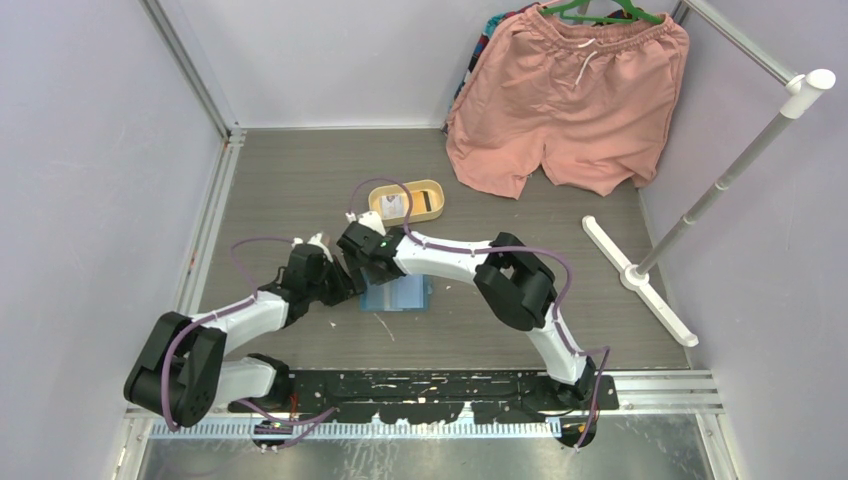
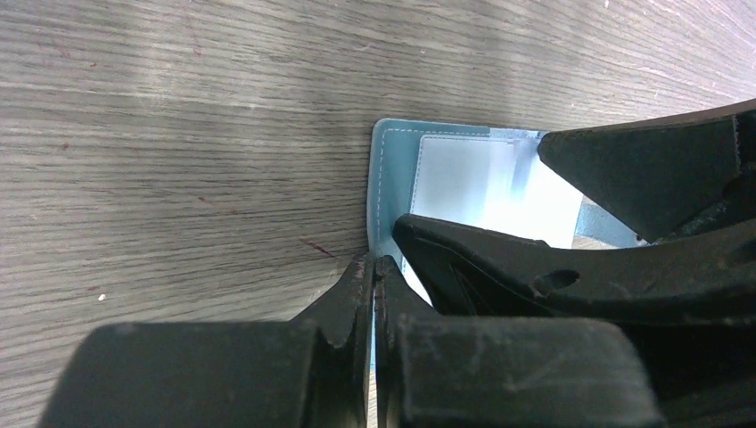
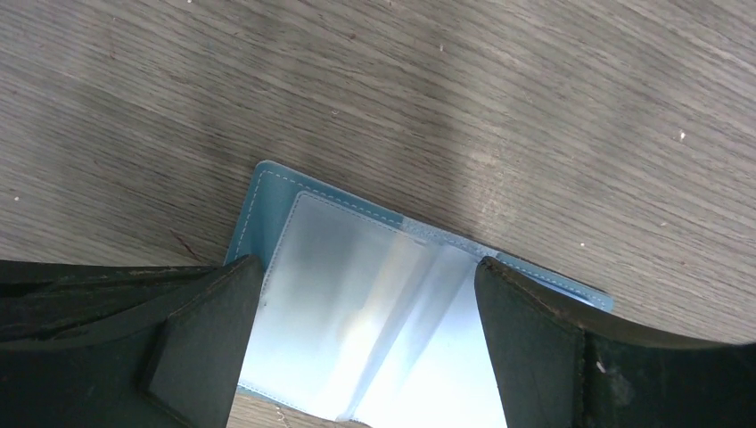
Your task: Take the credit cards out of the card holder
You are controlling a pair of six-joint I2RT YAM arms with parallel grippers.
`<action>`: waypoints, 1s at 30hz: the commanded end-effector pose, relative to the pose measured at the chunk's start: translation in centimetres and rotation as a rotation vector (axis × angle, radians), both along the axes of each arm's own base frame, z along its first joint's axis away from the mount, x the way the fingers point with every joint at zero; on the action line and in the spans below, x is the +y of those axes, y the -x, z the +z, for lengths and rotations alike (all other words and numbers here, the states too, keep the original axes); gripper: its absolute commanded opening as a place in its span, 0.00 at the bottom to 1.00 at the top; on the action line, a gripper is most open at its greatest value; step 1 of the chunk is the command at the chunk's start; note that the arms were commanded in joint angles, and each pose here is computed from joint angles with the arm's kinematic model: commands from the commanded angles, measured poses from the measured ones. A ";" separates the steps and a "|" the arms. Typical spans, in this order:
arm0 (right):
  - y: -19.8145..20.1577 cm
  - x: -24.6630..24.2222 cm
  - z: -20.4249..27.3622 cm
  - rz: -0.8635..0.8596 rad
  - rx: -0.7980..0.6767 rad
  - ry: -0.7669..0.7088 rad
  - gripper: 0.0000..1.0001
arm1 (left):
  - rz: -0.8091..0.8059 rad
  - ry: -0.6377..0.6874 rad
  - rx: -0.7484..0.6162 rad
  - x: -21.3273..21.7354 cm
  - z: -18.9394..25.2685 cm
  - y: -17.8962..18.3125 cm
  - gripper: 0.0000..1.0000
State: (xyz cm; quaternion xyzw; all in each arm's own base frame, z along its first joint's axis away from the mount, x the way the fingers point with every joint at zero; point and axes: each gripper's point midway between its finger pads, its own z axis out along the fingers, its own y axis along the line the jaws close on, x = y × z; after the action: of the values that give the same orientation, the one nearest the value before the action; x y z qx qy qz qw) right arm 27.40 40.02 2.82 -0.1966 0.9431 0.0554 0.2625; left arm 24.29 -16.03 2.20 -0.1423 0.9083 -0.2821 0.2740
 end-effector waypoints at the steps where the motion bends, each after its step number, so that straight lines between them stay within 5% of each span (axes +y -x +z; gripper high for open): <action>1: -0.9 -0.6 0.7 -0.041 -0.043 0.030 0.93 | 0.005 -0.005 -0.015 0.3 0.2 -0.1 0.00; 30: 1.5 -11.3 5.4 -0.064 -0.130 0.282 0.94 | 0.013 -0.022 -0.004 0.6 -0.3 0.1 0.00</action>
State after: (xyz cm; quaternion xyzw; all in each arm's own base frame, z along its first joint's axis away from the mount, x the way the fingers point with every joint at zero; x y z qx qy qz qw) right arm 25.91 30.94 5.70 -0.2108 0.9352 -0.0733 0.2748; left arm 24.25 -16.01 2.17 -0.1423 0.9086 -0.2818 0.2736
